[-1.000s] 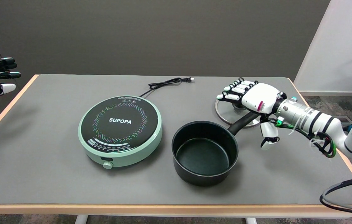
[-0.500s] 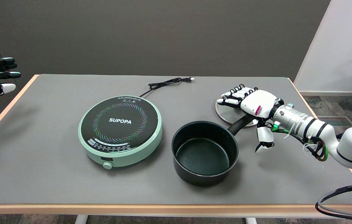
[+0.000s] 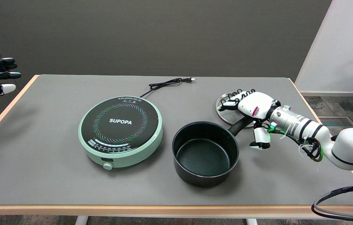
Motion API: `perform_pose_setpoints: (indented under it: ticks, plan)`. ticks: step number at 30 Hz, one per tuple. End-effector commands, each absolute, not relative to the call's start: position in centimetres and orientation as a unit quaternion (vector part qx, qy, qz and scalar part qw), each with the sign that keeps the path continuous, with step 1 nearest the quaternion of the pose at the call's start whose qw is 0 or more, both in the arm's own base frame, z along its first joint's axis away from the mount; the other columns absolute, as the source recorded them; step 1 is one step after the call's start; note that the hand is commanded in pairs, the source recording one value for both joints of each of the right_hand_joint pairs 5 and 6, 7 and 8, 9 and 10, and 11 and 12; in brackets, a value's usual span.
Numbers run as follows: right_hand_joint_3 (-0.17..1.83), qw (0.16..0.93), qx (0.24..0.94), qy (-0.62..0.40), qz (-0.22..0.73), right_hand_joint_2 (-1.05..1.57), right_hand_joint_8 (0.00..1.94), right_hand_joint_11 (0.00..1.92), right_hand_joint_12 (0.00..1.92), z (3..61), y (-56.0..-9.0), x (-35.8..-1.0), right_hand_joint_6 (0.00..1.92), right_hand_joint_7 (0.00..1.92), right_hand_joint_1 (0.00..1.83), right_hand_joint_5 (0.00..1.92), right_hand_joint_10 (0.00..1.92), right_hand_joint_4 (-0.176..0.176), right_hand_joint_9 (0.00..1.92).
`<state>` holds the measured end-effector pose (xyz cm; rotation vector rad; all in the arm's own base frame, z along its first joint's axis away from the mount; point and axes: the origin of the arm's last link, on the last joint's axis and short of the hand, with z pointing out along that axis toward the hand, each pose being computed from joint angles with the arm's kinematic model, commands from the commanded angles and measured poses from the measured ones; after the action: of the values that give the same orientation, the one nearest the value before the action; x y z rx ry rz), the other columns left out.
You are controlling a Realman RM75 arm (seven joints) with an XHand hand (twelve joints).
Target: Pick up the soup pot.
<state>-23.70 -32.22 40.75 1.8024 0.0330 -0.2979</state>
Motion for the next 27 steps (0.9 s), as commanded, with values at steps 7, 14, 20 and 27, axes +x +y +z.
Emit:
perform_pose_setpoints:
  ticks: [7,14,20,27]
  plan:
    - [1.56,0.604,0.786,-0.008,-0.130,-0.56,0.36,0.36,0.36,39.6,-33.5,-25.3,0.36,0.36,1.02,0.36,0.36,0.176,0.36]
    - [1.59,0.607,0.784,-0.020,-0.128,-0.51,0.37,0.37,0.37,39.6,-33.4,-26.0,0.37,0.37,1.02,0.37,0.37,0.176,0.37]
    - [1.56,0.607,0.784,-0.022,-0.128,-0.44,0.44,0.44,0.44,39.6,-33.3,-26.1,0.44,0.44,1.02,0.44,0.44,0.176,0.44]
    - [1.50,0.608,0.783,-0.022,-0.129,-0.36,0.66,0.66,0.66,39.7,-33.3,-26.2,0.66,0.66,1.01,0.66,0.66,0.176,0.66]
